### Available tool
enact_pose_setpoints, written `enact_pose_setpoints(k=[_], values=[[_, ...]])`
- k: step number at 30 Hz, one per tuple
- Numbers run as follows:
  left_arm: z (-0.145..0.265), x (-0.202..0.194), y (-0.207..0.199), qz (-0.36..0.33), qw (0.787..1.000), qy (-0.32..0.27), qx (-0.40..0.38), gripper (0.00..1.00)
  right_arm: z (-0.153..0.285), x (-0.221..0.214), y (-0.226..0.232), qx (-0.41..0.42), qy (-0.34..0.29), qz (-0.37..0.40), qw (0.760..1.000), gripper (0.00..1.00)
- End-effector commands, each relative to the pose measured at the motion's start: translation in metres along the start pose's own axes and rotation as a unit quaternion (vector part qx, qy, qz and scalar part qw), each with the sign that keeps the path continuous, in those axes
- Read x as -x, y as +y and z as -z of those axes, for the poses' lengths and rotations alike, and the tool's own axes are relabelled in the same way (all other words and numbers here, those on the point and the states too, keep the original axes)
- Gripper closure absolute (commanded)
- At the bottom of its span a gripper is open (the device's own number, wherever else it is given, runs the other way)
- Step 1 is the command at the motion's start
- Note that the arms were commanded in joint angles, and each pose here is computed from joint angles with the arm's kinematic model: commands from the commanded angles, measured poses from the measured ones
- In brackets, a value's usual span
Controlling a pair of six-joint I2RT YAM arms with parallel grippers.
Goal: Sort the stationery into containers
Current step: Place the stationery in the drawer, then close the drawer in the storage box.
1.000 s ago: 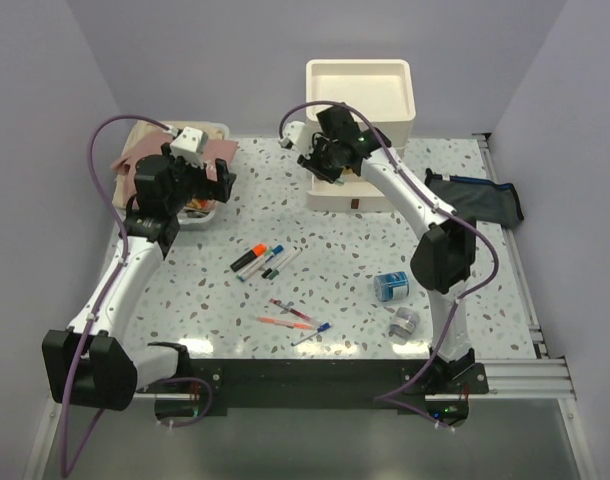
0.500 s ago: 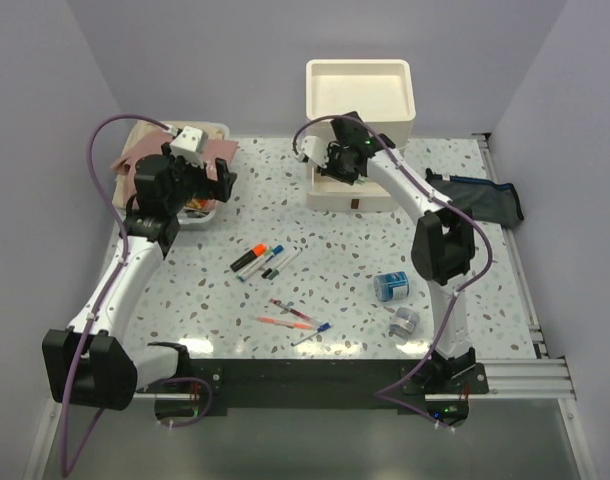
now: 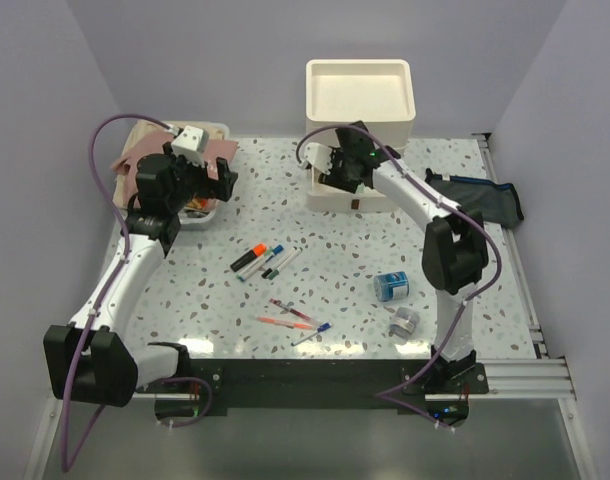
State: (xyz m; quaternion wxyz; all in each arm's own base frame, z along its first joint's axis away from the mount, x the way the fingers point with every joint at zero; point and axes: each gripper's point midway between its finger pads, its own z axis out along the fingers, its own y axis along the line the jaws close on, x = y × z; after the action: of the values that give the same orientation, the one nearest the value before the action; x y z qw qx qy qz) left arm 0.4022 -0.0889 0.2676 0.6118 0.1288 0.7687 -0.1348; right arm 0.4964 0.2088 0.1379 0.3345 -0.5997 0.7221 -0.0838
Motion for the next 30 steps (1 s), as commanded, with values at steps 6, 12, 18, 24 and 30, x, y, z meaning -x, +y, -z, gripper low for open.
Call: enact_pose_setpoints(k=[6, 12, 18, 24, 30], values=[[0.0, 0.028, -0.002, 0.0, 0.999, -0.045, -0.009, 0.0, 0.034, 0.003, 0.025, 0.048, -0.03, -0.055, 0.997, 1.0], [0.0, 0.026, -0.002, 0.001, 0.999, -0.041, -0.01, 0.0, 0.02, -0.011, 0.045, 0.084, -0.01, -0.067, 0.994, 1.0], [-0.003, 0.022, -0.001, 0.002, 0.999, -0.036, -0.008, 0.0, 0.006, -0.014, 0.041, 0.082, 0.0, -0.071, 0.994, 1.0], [-0.006, 0.018, 0.001, 0.004, 1.0, -0.03, -0.006, 0.0, -0.011, -0.019, 0.039, 0.088, 0.013, -0.077, 0.993, 1.0], [-0.009, 0.015, 0.002, 0.004, 1.0, -0.024, -0.005, 0.0, -0.018, -0.019, 0.017, 0.045, 0.014, -0.079, 0.996, 1.0]])
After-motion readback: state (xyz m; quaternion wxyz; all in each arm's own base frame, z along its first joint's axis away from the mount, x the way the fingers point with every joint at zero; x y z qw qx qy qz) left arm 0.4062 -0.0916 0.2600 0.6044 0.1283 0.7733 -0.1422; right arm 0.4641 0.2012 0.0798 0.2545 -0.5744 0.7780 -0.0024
